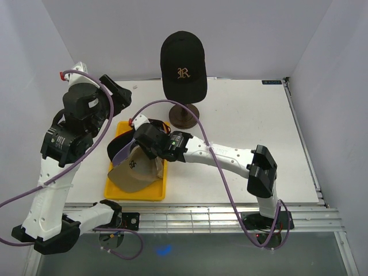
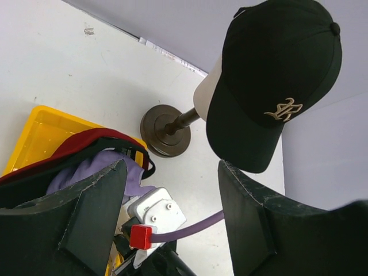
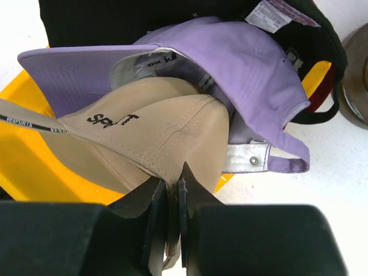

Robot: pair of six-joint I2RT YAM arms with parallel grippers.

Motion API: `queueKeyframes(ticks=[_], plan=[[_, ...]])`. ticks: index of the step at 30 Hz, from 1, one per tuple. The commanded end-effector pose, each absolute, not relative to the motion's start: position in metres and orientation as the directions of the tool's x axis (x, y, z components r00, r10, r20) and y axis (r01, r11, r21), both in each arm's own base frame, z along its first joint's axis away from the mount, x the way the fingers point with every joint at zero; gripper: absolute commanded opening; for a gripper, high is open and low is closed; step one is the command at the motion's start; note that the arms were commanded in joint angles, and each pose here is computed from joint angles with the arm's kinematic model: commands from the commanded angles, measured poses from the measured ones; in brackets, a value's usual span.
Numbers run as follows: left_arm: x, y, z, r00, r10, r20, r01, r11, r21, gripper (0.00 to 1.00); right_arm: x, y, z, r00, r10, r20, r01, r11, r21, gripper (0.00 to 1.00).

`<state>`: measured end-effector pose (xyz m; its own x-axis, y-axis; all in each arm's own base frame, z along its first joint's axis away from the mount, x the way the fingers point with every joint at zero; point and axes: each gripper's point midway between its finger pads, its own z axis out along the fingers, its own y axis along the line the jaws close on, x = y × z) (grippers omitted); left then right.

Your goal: Stack the hats

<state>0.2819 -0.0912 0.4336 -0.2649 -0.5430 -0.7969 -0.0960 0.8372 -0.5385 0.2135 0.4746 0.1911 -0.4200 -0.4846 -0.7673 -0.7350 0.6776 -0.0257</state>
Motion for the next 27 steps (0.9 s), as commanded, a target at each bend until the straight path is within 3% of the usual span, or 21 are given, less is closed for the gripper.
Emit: queueKeyframes(ticks=[1,12,23,27], plan=[[0.276,-0.084,0.453,-0.195,-0.578,-0.792,-0.078,0.814,-0.575,0.75,0.219,0.469,0.239,-0.376,-0.372,-0.849,-0.702,0.712,-0.001,0.13],[0.271,-0.083,0.47,-0.122,-0.637,-0.761,-0.029,0.769,-0.639,0.76,0.21,0.432,0.32,-0.245,-0.135,-0.96,-0.72,0.689,0.087,0.08],[0.27,-0.106,0.481,-0.165,-0.64,-0.75,0.094,0.747,-0.658,0.77,0.194,0.372,0.425,-0.136,0.166,-0.977,-0.719,0.661,0.213,0.08],[0.268,-0.131,0.481,-0.254,-0.608,-0.752,0.194,0.73,-0.655,0.79,0.192,0.343,0.446,-0.105,0.231,-0.967,-0.695,0.679,0.238,0.08]])
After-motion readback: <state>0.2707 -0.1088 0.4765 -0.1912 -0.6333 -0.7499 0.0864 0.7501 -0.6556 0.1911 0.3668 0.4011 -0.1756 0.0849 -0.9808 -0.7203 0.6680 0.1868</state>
